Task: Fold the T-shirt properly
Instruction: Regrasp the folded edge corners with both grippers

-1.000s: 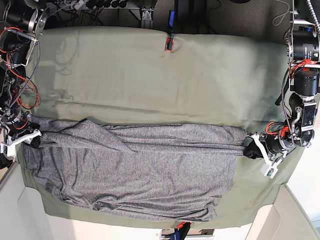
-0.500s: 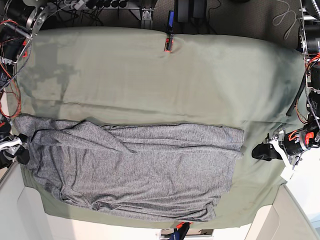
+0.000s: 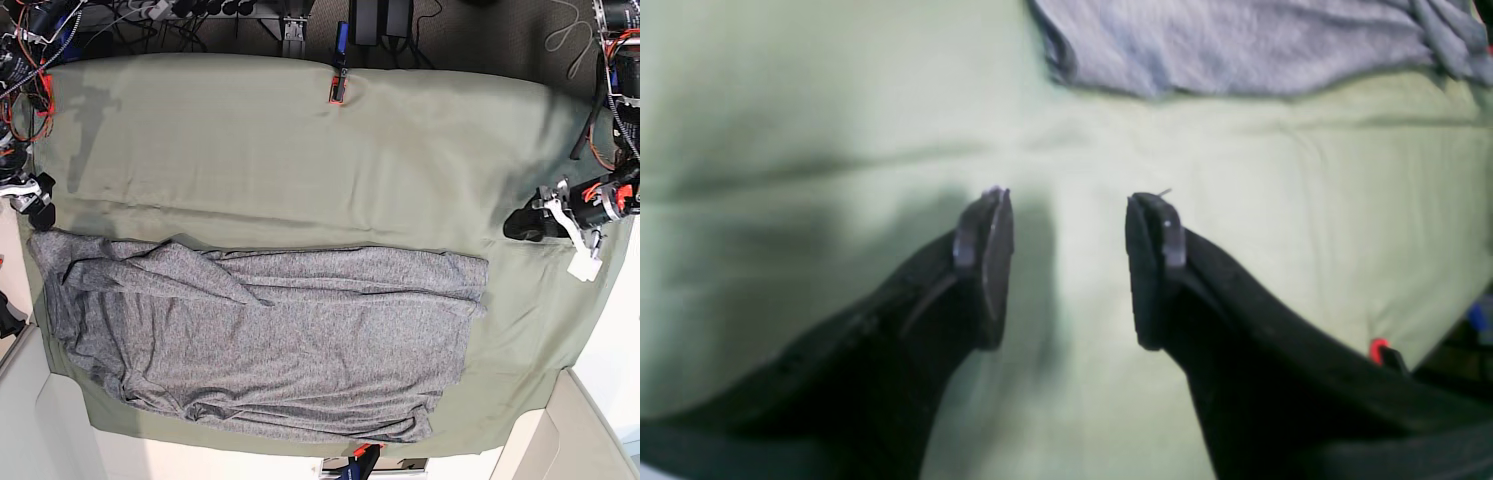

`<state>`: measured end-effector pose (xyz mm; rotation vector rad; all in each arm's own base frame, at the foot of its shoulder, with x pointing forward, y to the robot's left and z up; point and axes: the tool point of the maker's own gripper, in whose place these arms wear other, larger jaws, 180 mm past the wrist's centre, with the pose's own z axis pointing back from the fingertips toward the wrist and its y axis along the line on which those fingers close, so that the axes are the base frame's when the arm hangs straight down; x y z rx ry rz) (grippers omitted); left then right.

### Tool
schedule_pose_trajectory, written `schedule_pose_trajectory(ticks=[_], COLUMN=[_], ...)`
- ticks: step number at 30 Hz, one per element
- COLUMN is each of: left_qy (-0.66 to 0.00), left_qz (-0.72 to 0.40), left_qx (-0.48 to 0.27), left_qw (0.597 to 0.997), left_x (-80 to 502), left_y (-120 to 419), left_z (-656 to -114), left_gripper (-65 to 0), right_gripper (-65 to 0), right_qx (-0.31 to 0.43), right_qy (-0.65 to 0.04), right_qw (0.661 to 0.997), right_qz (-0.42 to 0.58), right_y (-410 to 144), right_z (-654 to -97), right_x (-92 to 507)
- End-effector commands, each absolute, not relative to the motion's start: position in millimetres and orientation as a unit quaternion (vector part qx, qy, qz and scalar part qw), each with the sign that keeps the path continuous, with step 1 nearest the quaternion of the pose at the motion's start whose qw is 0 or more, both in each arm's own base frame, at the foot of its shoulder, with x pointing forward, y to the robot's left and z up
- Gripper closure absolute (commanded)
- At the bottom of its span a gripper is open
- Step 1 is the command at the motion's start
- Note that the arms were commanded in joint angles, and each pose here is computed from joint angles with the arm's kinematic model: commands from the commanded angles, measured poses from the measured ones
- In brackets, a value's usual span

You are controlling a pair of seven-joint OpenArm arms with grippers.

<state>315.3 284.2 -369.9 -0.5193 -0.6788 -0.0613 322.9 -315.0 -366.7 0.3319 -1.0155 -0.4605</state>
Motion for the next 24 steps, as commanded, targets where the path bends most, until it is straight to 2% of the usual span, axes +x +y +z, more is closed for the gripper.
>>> schedule_pose_trajectory(ticks=[1,4,15,24], left_qy=[-0.358,-0.359,-0.377,-0.39], left_qz=[-0.035,-0.031,-0.035,0.017], left_qx=[-0.256,-0.27,-0.24,-0.243], left_qw=[0.897,0.893,0.894,0.888], left_x=[327.4,328.3,340.9,385.1], left_y=[285.5,272.5,262.9,261.3], left_z=[-352.0,-357.5,-373.1,-372.6], left_gripper=[-30.3,-30.3,-30.3,-30.3], right_gripper=[-34.5,-34.5,-34.5,-34.5], right_qx=[0.156,0.154,0.154,0.164], right_qy=[-0.513,-0.5,-0.478,-0.48], right_qw=[0.816,0.818,0.814,0.809], right_qz=[-0.213,-0.241,-0.293,-0.296], right_y=[-320.9,-325.8,-332.7,-330.3], right_z=[-346.7,-359.0,-372.6,-368.5], right_x=[337.9,343.1,372.7,389.1])
